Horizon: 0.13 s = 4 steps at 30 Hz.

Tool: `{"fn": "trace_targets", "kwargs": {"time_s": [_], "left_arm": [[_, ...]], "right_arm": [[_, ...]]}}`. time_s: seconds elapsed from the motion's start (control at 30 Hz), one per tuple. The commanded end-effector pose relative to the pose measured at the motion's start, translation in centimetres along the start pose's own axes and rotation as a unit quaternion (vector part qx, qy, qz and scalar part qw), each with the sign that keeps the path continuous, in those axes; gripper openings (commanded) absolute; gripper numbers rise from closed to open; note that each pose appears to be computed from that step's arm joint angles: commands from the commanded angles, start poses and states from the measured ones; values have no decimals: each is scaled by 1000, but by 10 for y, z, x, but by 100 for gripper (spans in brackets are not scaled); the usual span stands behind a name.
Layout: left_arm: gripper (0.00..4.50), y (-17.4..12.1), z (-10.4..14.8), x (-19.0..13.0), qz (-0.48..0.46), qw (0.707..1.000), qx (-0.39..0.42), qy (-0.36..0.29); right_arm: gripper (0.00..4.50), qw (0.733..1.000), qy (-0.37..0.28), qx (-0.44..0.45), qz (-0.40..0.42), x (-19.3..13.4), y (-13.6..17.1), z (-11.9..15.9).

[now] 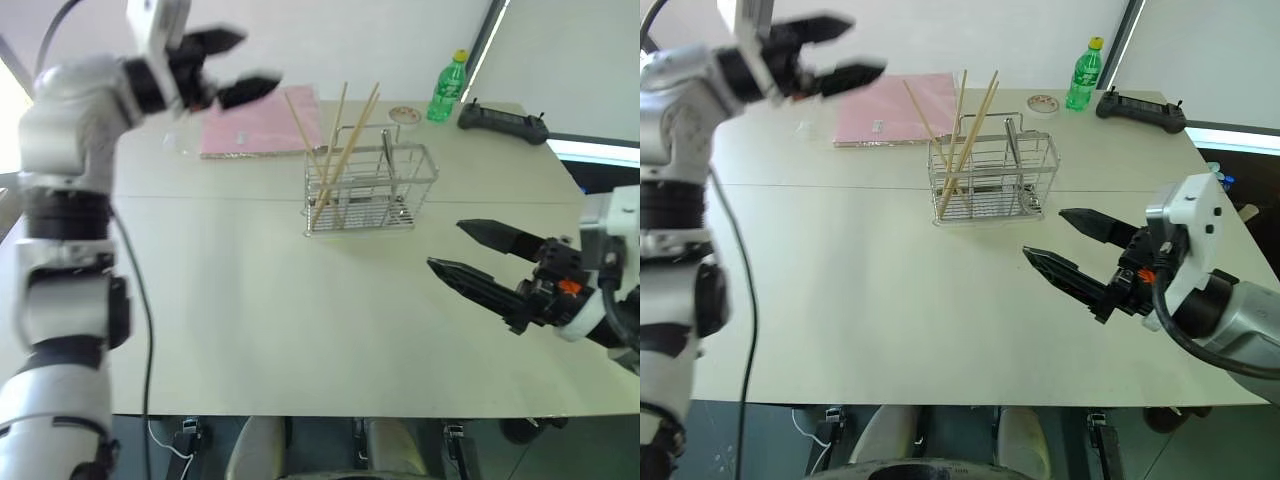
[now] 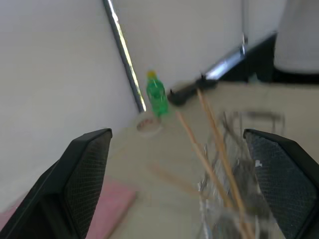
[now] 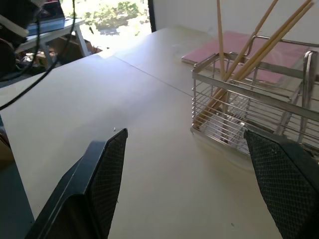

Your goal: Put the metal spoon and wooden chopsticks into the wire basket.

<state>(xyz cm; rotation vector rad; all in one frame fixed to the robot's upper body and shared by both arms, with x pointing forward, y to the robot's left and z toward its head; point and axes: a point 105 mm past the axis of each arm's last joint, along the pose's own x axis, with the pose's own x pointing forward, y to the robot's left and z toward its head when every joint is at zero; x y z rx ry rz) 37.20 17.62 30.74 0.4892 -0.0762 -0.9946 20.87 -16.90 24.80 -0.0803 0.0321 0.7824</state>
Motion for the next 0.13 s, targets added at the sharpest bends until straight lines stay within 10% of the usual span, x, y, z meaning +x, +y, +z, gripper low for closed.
{"fn": "trace_targets", "kwargs": {"time_s": [0.03,0.13], "left_arm": [[446,-22,-6,-22,-92,992,58,57],[446,-25,-11,-27,-102,991,49,72]], "right_arm": [[384,999,-11,-25,-36,-12,-20,11],[384,999,-4,-24,-49,-16,-32,10]]}}
